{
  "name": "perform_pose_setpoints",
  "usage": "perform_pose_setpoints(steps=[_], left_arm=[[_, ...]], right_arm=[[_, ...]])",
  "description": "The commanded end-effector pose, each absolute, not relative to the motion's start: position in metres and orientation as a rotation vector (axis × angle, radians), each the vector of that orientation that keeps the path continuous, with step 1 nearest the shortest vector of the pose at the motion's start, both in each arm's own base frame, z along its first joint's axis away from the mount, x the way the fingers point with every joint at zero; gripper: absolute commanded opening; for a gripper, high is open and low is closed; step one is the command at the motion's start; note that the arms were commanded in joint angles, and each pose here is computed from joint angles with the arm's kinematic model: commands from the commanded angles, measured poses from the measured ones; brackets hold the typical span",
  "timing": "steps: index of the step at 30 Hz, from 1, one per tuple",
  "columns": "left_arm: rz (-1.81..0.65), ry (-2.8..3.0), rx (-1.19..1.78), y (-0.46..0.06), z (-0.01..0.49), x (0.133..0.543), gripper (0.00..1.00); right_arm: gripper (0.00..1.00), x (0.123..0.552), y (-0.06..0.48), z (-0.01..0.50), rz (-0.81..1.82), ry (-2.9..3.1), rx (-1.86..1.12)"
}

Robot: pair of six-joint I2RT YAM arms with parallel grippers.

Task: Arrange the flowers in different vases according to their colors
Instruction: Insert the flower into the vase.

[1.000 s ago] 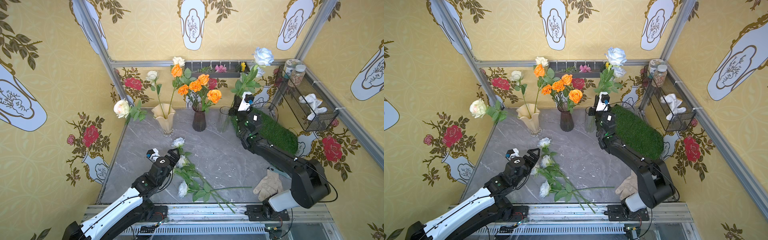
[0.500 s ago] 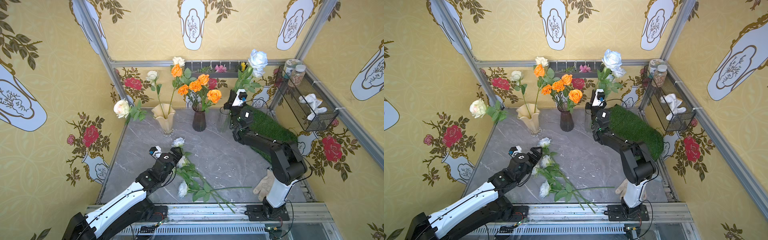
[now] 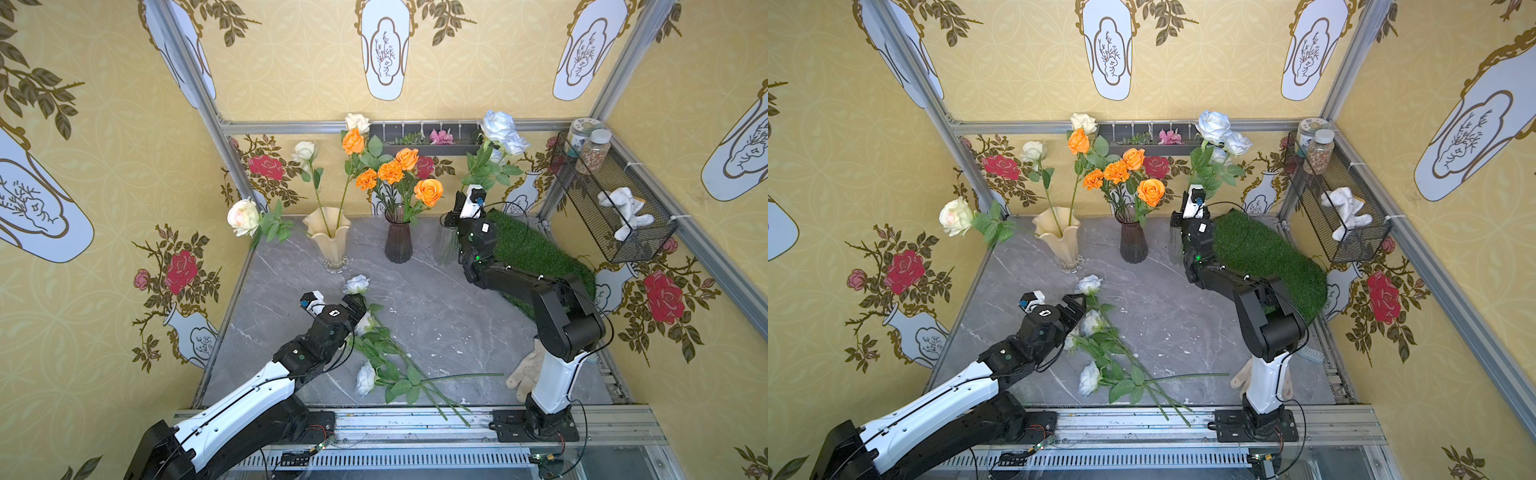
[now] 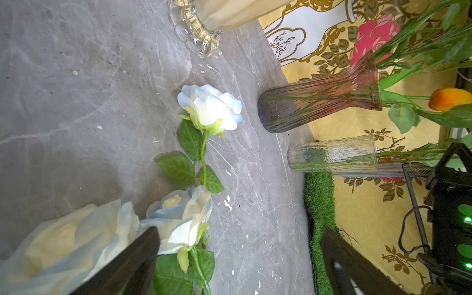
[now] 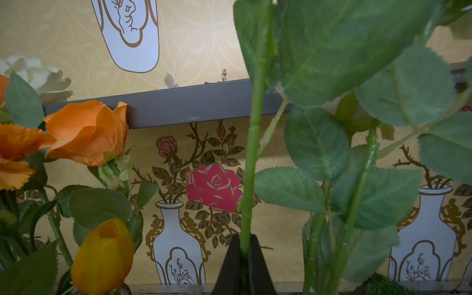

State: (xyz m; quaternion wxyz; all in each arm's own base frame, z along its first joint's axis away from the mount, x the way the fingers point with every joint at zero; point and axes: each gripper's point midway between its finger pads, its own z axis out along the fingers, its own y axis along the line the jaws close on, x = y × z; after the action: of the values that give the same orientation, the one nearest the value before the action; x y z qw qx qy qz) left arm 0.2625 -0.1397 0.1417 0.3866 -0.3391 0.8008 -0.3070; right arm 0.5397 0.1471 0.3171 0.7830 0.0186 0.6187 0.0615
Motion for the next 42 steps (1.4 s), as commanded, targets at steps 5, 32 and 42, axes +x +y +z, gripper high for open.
perform_pose_setpoints(steps=[5, 32, 42], left_arm=[[-0.779, 2.038, -0.837, -0.145, 0.147, 0.268, 1.0], [-0.808, 2.07, -0.792, -0.154, 0.149, 0.267, 1.0], [-0.842, 2.038, -0.815, -0.148, 0.151, 0.262, 1.0]], right_arm=[[0.34, 0.548, 0.145, 0.304, 0.175, 1.427, 0.078], [0.83, 0.459, 0.183, 0.301, 0.356, 1.751, 0.029], [0.74, 0.343, 0.215, 0.232, 0.58, 2.196, 0.01]])
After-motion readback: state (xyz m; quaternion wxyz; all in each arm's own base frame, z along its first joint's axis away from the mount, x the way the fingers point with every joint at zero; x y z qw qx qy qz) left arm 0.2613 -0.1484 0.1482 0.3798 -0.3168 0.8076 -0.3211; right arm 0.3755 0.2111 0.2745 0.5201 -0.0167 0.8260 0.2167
